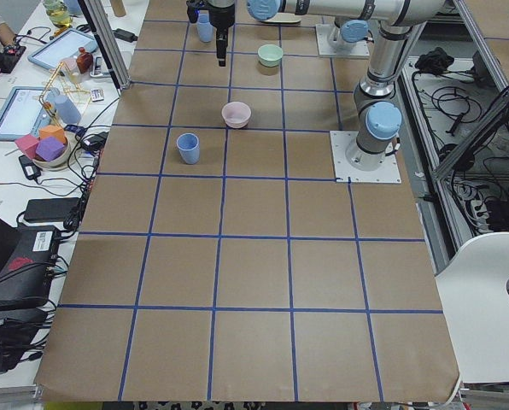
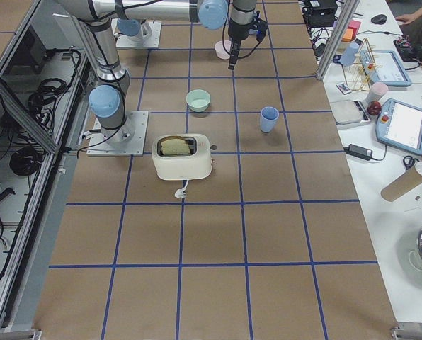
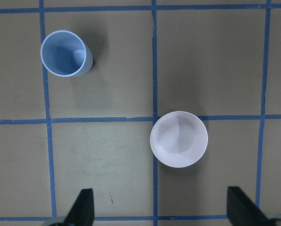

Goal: Stack blue cups with both arms

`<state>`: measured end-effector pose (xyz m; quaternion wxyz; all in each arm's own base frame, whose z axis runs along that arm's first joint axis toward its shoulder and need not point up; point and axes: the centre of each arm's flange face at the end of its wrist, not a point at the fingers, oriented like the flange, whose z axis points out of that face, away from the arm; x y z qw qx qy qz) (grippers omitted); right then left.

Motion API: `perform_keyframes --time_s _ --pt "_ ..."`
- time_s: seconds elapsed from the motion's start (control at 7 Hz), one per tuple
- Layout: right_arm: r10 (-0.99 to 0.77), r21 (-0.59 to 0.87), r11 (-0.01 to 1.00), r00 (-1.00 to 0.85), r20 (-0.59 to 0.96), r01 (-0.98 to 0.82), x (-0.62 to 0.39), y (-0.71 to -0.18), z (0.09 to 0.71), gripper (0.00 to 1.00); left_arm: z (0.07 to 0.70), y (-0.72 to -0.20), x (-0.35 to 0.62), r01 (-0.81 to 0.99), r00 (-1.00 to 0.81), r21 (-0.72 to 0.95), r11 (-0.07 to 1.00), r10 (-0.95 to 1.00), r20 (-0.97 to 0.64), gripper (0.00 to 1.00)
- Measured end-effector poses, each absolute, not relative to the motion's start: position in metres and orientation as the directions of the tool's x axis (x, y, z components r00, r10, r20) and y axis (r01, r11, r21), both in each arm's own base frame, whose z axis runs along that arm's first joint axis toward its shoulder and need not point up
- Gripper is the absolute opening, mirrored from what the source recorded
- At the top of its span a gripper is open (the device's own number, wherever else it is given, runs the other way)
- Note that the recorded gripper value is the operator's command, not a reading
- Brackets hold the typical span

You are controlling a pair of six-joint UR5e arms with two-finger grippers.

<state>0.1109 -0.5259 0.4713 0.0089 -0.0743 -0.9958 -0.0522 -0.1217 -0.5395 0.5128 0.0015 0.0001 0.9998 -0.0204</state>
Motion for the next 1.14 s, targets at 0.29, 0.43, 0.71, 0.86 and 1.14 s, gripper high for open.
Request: perform_keyframes --time_s 0.29,0.43,0.71,0.86,1.14 --pt "0.138 0.106 0.984 -0.990 0.025 0.140 0.1122 -0.5243 0.4711 1.00 0.5136 -0.5391 -0.1217 0.001 -1.000 -0.042 0.999 0.000 -0.003 1.00" --pt "0.137 0.105 0.985 -0.990 0.023 0.139 0.1121 -0.5236 0.4720 1.00 0.5137 -0.5390 -0.1217 0.000 -1.000 -0.043 0.999 0.000 -0.003 1.00" --pt "0.141 0.105 0.984 -0.990 0.025 0.143 0.1106 -0.5224 0.4730 1.00 0.5132 -0.5388 -0.1218 0.001 -1.000 -0.041 0.999 0.001 -0.003 1.00" --pt "0.142 0.105 0.984 -0.990 0.026 0.144 0.1101 -0.5225 0.4730 1.00 0.5133 -0.5381 -0.1218 0.001 -1.000 -0.041 0.999 0.001 -0.003 1.00" --pt "0.149 0.088 0.985 -0.989 0.021 0.151 0.1054 -0.5274 0.4755 1.00 0.5166 -0.5342 -0.1213 0.003 -1.000 -0.043 0.999 0.002 -0.004 1.00"
